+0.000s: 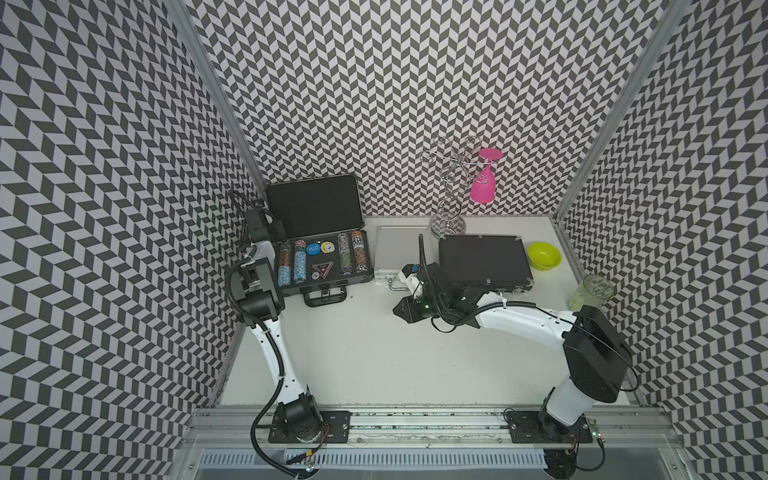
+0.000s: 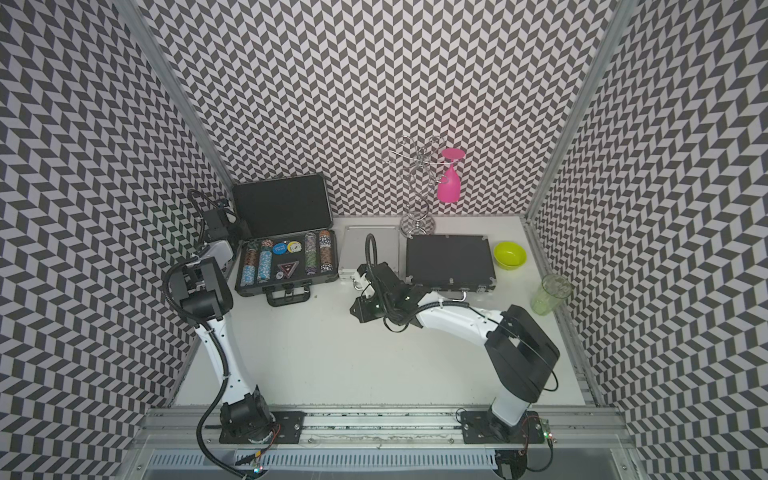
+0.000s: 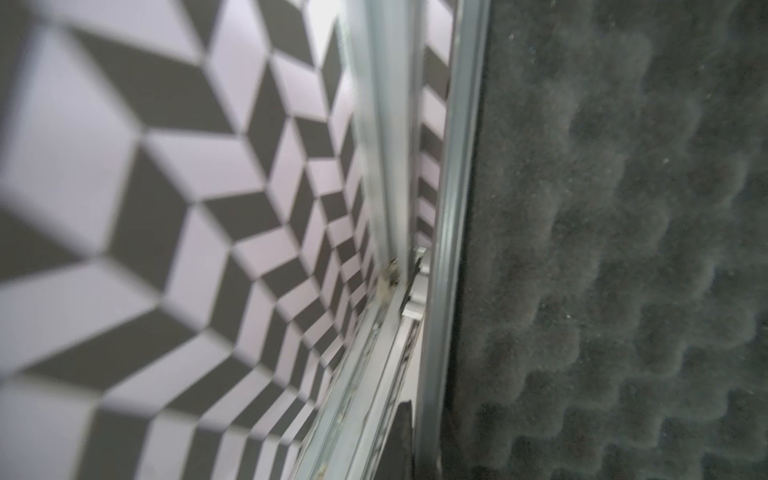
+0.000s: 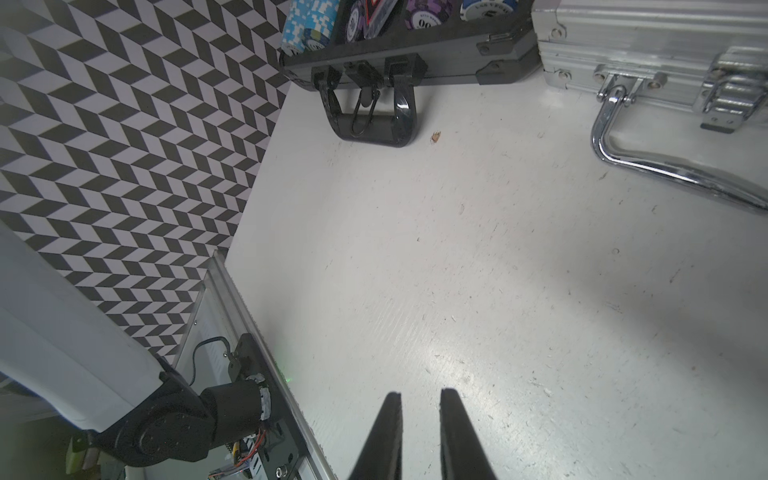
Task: Close the poker set cases
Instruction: Move the poker set case to the center of the board.
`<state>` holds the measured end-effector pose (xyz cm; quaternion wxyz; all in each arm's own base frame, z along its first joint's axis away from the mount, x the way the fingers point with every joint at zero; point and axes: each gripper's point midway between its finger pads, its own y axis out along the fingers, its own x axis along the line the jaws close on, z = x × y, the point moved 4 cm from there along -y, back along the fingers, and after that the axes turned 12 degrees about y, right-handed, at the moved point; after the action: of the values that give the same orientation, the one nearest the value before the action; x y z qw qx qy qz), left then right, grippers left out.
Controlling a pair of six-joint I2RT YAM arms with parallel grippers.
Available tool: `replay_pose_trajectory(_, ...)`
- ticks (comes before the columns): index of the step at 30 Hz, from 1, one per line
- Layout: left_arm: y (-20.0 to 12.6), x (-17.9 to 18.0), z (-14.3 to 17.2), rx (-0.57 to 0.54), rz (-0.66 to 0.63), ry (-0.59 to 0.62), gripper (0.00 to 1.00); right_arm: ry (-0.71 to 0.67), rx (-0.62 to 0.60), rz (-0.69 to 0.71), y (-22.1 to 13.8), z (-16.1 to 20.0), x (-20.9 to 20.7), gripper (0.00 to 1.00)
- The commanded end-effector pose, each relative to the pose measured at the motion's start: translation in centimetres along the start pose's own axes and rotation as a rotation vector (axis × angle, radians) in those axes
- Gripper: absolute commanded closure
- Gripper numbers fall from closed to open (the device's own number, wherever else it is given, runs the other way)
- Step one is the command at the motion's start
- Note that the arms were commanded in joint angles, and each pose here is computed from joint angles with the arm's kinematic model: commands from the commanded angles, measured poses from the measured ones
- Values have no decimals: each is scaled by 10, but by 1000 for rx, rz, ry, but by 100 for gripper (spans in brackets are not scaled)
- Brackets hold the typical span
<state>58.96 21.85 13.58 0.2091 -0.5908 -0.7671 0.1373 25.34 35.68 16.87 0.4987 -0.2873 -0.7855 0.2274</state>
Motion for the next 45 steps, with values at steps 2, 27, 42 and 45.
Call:
replay_pose_trajectory(2, -38, 6, -13, 7, -71, -98, 100, -50, -46, -52, -17, -5, 16, 81)
replay_pose_trajectory(27, -78, 8, -19, 41, -127, -129, 52, -99, -132, -46, -60, -8, 24, 80)
replay_pose_trajectory(42, -140, -153, -126, -142, 158, -175, 46, -90, -120, -60, -51, -12, 27, 80)
replay_pose_trajectory(45, -115, -197, -116, -57, 149, -187, 46, -84, -120, -60, -53, -9, 25, 80)
